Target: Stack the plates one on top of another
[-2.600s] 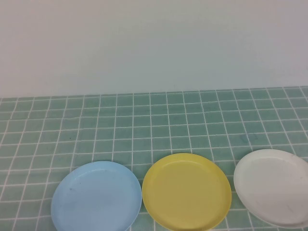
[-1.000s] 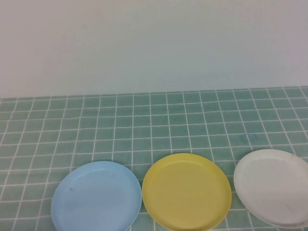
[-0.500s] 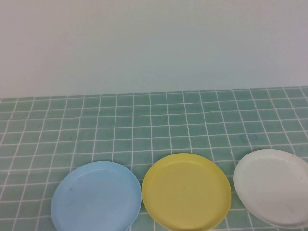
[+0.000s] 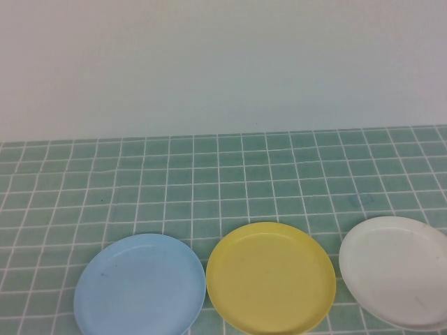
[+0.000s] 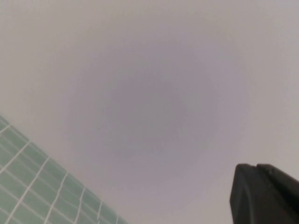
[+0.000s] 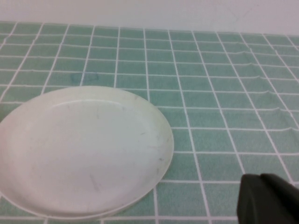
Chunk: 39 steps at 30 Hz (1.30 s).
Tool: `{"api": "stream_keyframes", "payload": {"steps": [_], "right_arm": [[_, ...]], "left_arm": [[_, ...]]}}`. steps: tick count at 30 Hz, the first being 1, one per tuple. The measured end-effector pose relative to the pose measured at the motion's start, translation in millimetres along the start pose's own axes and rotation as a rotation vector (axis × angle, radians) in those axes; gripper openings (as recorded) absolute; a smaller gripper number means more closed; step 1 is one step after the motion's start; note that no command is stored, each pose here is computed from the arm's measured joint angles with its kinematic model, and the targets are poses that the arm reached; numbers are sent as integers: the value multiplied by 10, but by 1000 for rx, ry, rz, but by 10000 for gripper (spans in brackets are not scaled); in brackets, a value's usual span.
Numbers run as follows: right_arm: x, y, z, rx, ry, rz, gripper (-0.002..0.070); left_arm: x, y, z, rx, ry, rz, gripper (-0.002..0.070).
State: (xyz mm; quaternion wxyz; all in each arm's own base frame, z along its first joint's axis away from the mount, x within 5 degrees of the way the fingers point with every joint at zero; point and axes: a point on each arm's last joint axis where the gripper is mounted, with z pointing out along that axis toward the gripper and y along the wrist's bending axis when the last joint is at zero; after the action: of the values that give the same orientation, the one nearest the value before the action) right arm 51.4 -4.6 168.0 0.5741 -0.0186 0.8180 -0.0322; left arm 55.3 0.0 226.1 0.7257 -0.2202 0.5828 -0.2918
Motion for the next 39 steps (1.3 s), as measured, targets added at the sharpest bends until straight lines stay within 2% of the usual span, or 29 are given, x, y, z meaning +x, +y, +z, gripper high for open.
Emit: {"api": "stream_keyframes", "payload": {"steps": [3,5,7,12,16,17,18,23,31,36,39], "right_arm": [[0,0,0,0,0,0,-2],[0,0,0,0,0,0,-2],[0,0,0,0,0,0,-2],[0,0,0,0,0,0,-2],[0,0,0,0,0,0,-2],[0,0,0,0,0,0,-2],[0,0,0,0,0,0,-2],[0,0,0,0,0,0,-2],[0,0,0,0,0,2,-2],[0,0,0,0,0,2,-2],[0,0,0,0,0,2,-2]], "left_arm": [[91,53,-6,-56,96,-15,0],[134,78,-12,-89,142,-74,0],[143,83,-13,-98,149,-125,0],[152,88,-15,-105,159,-127,0],[204,114,-40,-166,264,-30,0],[101,18,-34,-151,258,11,0],[117,28,-41,-162,281,30,0],[-107,-194,4,-165,332,123,0],[-277,-367,418,-366,650,227,0],[-178,-313,775,-454,827,247,0],[-36,-205,956,-453,911,308,0]]}}
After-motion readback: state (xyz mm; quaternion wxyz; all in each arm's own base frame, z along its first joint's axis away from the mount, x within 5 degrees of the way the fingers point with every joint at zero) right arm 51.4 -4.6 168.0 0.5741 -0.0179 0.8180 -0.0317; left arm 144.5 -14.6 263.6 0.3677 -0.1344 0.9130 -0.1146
